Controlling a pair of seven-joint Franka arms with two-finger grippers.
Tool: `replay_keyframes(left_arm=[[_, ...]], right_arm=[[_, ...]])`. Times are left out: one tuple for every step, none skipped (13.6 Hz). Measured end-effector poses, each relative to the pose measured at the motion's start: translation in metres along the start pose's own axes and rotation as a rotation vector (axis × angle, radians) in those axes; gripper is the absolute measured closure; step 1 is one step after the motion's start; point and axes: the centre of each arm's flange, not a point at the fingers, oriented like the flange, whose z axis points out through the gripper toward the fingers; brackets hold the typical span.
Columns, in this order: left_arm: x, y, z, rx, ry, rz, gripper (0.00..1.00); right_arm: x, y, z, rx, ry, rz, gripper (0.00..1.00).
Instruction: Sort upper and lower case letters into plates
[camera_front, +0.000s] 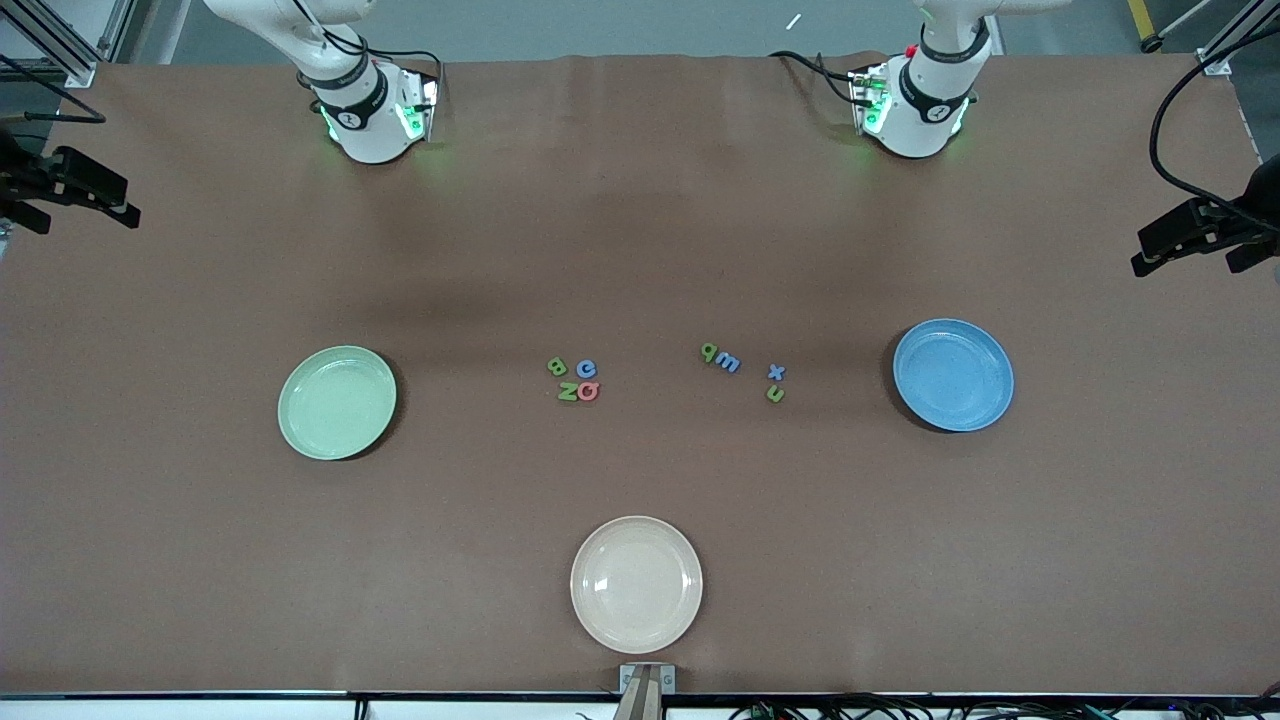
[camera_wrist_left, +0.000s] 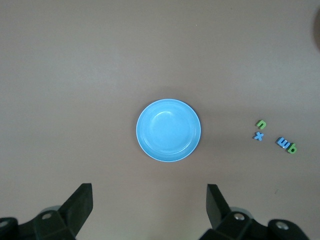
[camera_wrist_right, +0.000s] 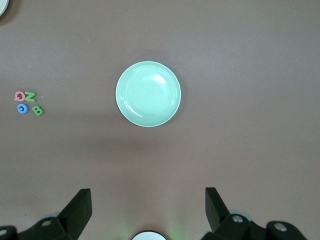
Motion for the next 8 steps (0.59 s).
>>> replay_keyframes(left_arm=[[0.0,0.0,0.0,0.0,0.0,0.0,0.0],[0.0,0.0,0.0,0.0,0.0,0.0,0.0],[0.0,0.0,0.0,0.0,0.0,0.0,0.0],[0.0,0.0,0.0,0.0,0.0,0.001,0.0],[0.0,0.001,0.0,-0.001,-0.001,0.001,0.0],[-0.001,0.003,-0.001,-0.002,-0.004,0.001,0.0],[-0.002,0.007,-0.001,-0.004,-0.01,0.004,0.0],[-0.003,0.016,0.002,-0.008,-0.019,0.015,0.0]], right_arm=[[0.0,0.0,0.0,0.0,0.001,0.0,0.0],[0.0,0.0,0.0,0.0,0.004,0.0,0.0],[0.001,0.0,-0.001,-0.001,0.006,0.0,0.0],[0.001,0.0,-0.001,-0.001,0.007,0.0,0.0],[0.001,0.0,-0.001,-0.001,0.007,0.0,0.0],[0.001,0.001,-0.001,-0.002,0.005,0.001,0.0],[0.0,0.001,0.0,-0.002,0.004,0.002,0.0],[0.0,0.001,0.0,-0.002,0.003,0.003,0.0]])
